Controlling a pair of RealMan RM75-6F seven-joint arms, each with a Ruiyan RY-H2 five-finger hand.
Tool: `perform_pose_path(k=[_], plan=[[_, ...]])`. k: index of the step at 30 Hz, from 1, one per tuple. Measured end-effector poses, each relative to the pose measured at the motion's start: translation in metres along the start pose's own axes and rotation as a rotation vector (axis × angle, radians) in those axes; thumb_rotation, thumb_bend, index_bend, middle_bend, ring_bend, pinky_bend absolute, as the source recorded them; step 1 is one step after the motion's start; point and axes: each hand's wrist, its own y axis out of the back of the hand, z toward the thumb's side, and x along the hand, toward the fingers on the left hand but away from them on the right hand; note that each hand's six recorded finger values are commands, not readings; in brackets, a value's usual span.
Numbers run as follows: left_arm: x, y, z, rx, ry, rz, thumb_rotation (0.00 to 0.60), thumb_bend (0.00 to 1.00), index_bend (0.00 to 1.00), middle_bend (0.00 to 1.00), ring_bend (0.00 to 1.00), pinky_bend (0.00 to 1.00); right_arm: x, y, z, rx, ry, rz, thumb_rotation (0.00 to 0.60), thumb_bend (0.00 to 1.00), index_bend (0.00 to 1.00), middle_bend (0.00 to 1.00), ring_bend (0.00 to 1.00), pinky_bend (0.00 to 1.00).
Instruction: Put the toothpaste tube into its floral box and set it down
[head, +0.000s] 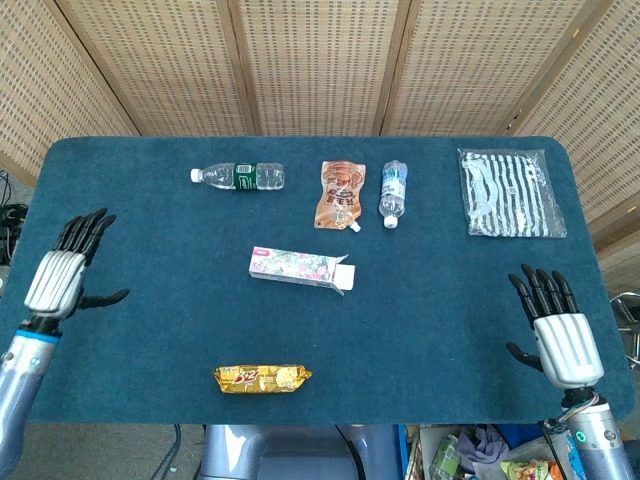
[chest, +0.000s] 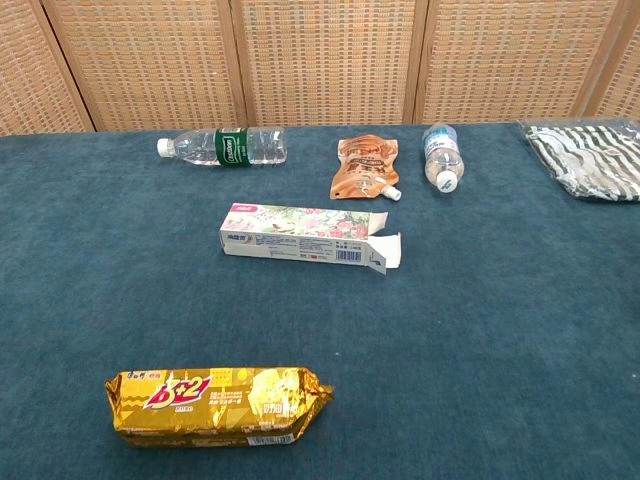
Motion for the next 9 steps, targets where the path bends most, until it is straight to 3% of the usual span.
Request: perform_pose_path(k=[9], plan=[[-0.086, 0.018, -0.018, 0.028, 0.145, -0.032, 0.600, 0.12, 0.00, 0.00, 0.00, 0.00, 0.019, -0.006, -0.012, 0.034, 0.034, -0.031, 0.600, 0.00, 0.03, 0.01, 0.02, 0.00]])
